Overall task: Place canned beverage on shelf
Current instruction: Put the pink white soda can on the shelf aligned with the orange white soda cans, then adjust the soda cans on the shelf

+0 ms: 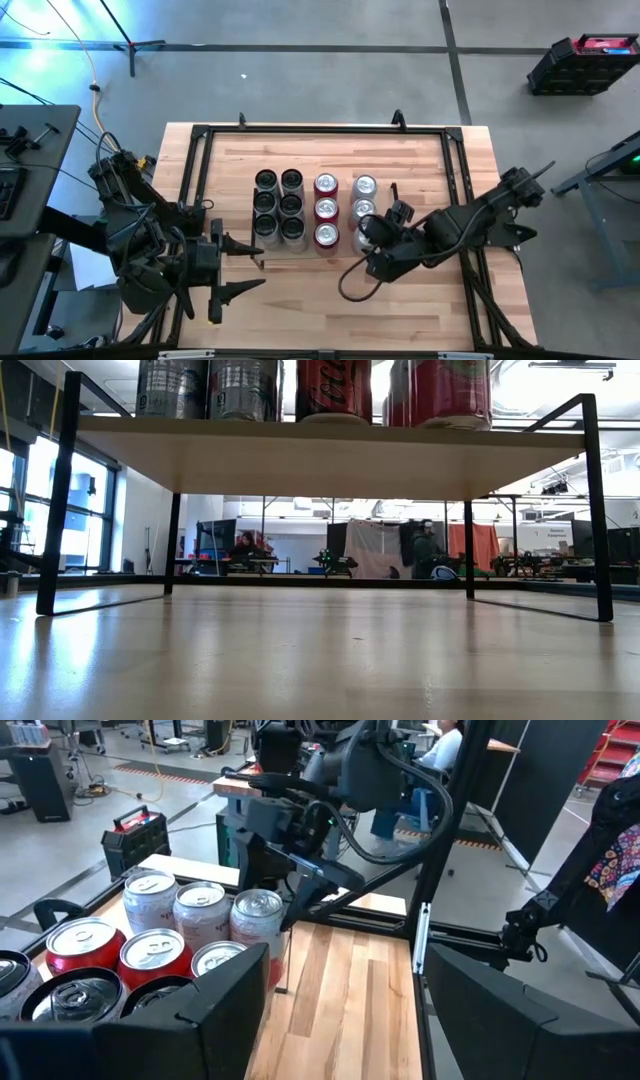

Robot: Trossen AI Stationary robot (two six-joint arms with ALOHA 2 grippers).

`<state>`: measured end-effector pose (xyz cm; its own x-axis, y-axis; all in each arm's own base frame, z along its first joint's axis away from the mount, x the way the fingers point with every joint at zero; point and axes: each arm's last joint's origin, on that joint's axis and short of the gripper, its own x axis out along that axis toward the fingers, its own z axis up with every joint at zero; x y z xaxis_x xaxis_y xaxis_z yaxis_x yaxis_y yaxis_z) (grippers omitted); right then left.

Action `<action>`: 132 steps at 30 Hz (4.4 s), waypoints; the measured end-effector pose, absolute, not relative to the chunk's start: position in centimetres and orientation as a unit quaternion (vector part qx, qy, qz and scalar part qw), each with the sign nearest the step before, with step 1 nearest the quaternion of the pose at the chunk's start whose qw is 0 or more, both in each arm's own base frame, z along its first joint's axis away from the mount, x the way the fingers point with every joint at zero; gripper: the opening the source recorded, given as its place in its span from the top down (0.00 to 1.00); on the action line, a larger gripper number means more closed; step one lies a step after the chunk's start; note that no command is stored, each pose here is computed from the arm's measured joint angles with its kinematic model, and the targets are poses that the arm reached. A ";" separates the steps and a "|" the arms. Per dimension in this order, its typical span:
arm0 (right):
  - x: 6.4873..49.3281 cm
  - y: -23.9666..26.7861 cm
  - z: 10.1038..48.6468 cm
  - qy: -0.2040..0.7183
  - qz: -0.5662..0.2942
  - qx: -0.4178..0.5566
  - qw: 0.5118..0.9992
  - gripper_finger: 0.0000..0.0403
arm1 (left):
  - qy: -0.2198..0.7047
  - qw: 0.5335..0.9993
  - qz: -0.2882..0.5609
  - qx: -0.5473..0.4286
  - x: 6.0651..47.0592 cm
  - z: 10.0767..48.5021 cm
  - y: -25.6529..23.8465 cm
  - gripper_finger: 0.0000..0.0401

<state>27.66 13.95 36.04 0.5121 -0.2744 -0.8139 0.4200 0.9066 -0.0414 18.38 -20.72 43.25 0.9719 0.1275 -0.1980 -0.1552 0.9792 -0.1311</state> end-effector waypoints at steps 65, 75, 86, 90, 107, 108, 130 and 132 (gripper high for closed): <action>29.2 -3.7 43.0 0.441 -0.017 -0.030 0.897 0.10 | 0.042 0.977 0.201 -0.060 15.5 48.2 -9.9 0.32; 28.4 -1.9 42.3 0.495 0.006 0.007 0.869 0.10 | 0.058 0.973 0.210 -0.070 15.7 47.5 -10.0 0.20; 28.7 0.5 42.5 0.482 0.006 0.013 0.876 0.10 | 0.058 0.972 0.207 -0.097 16.8 46.9 -11.0 0.19; 28.4 0.3 42.5 0.490 -0.025 0.029 0.871 0.10 | 0.064 0.970 0.210 -0.105 17.9 46.2 -11.9 0.19; 28.9 1.5 42.0 0.494 -0.046 0.003 0.868 0.10 | 0.077 0.972 0.205 -0.089 19.0 44.7 -14.7 0.19; 29.1 1.8 41.9 0.496 -0.049 -0.009 0.867 0.10 | 0.076 0.972 0.206 -0.088 18.9 44.7 -14.8 0.19; 30.1 1.8 40.0 0.555 -0.062 -0.007 0.829 0.32 | 0.087 0.976 0.184 -0.072 18.8 44.7 -15.1 0.19; 30.3 1.8 39.8 0.560 -0.063 -0.007 0.826 0.32 | 0.092 0.978 0.175 -0.071 18.8 44.7 -15.1 0.19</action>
